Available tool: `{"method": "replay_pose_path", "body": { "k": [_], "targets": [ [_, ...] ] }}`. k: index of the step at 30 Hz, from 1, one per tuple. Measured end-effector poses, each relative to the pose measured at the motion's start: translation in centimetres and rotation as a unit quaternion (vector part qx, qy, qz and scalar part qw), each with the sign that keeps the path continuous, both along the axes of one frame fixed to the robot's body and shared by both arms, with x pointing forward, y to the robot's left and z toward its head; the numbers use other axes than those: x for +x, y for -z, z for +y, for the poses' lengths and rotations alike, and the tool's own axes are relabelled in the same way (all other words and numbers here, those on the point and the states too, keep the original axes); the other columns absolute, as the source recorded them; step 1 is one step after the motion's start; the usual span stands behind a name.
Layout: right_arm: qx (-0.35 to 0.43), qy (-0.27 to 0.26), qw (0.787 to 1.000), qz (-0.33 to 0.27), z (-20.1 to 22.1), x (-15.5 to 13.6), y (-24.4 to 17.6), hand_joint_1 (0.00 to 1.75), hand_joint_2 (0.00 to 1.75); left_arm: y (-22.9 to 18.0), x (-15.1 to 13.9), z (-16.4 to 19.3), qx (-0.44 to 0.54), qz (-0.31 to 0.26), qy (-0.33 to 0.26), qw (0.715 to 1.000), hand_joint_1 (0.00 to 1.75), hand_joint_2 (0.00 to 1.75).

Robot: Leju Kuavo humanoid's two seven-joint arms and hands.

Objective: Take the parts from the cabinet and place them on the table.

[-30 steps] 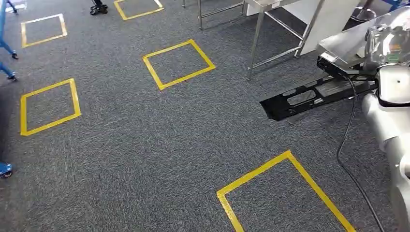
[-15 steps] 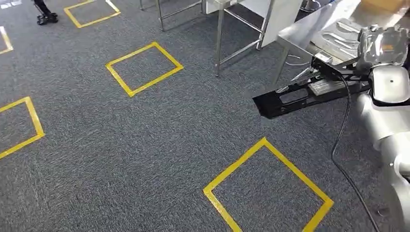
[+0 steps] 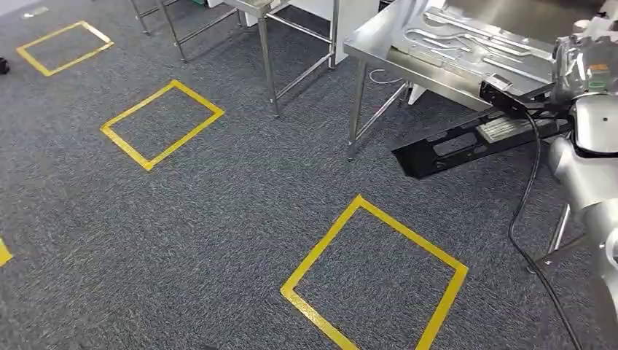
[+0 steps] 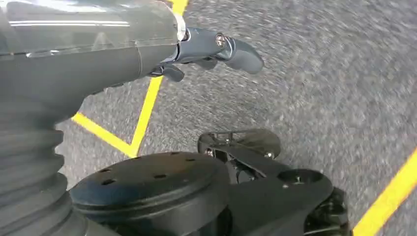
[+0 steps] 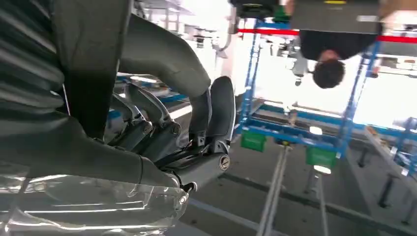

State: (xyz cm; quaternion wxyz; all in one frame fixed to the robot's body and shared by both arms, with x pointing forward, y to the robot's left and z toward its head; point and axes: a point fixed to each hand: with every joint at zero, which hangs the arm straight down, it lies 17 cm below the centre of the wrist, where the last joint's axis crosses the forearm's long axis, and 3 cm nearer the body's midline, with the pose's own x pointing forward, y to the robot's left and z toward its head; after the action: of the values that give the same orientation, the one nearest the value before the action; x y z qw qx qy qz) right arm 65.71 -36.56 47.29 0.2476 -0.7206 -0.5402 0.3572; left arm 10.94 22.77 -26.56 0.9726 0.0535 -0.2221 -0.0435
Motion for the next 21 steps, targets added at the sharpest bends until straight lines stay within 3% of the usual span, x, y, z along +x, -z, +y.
{"method": "replay_pose_path", "body": {
  "k": [10, 21],
  "targets": [
    [-0.006, 0.025, 1.000, 0.001, -4.2, -0.5, -1.5, 1.75, 1.75, -0.1, 0.5, 0.0, -0.003, -0.005, 0.014, 1.000, 0.00, 1.75],
    [-0.006, 0.040, 0.999, 0.000, -6.1, -0.8, -2.3, 1.75, 1.75, -0.1, 0.6, -0.3, -0.004, -0.007, 0.025, 1.000, 0.00, 1.75]
  ]
}}
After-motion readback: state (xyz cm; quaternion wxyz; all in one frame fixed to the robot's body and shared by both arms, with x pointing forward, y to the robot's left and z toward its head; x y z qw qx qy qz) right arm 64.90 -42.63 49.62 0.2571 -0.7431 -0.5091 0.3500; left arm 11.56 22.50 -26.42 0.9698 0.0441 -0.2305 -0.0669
